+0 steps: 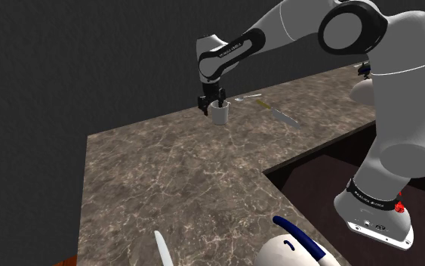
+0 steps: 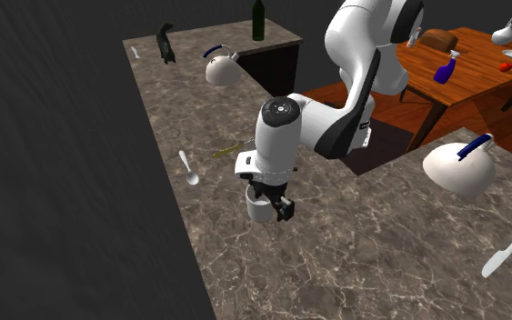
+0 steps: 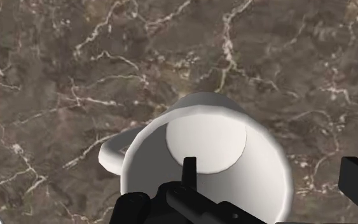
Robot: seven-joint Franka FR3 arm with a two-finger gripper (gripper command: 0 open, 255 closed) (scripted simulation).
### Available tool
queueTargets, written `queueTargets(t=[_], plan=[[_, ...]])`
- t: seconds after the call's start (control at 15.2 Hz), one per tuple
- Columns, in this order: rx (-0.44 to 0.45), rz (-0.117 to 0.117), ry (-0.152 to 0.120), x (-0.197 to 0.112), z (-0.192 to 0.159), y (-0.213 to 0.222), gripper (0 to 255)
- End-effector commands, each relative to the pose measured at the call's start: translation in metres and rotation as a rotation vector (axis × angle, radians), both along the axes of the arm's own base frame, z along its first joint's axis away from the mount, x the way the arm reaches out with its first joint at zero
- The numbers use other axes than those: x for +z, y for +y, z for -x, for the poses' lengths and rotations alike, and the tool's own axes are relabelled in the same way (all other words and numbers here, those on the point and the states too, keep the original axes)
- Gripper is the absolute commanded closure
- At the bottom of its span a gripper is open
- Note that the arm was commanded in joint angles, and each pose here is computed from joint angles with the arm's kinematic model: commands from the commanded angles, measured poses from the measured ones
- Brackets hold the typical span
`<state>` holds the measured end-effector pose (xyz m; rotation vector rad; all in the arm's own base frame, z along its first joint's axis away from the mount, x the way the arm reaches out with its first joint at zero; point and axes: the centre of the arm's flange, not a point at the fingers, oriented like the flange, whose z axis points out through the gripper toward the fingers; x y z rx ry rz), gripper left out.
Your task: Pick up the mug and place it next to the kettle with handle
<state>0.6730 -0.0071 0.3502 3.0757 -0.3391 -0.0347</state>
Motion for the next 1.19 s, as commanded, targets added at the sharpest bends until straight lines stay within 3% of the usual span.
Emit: queueTargets(t=[0.0,0.4,0.46,1.12], plan=[[0.0,0.0,-0.001,-0.0018,0.0002,0.0005,0],[0.0,0.0,-0.001,-0.0018,0.0002,0.0005,0],[0.0,0.0,-0.001,-0.0018,0.0002,0.0005,255],[0.0,0.0,-0.001,0.0035,0.0002,0.0005,255]])
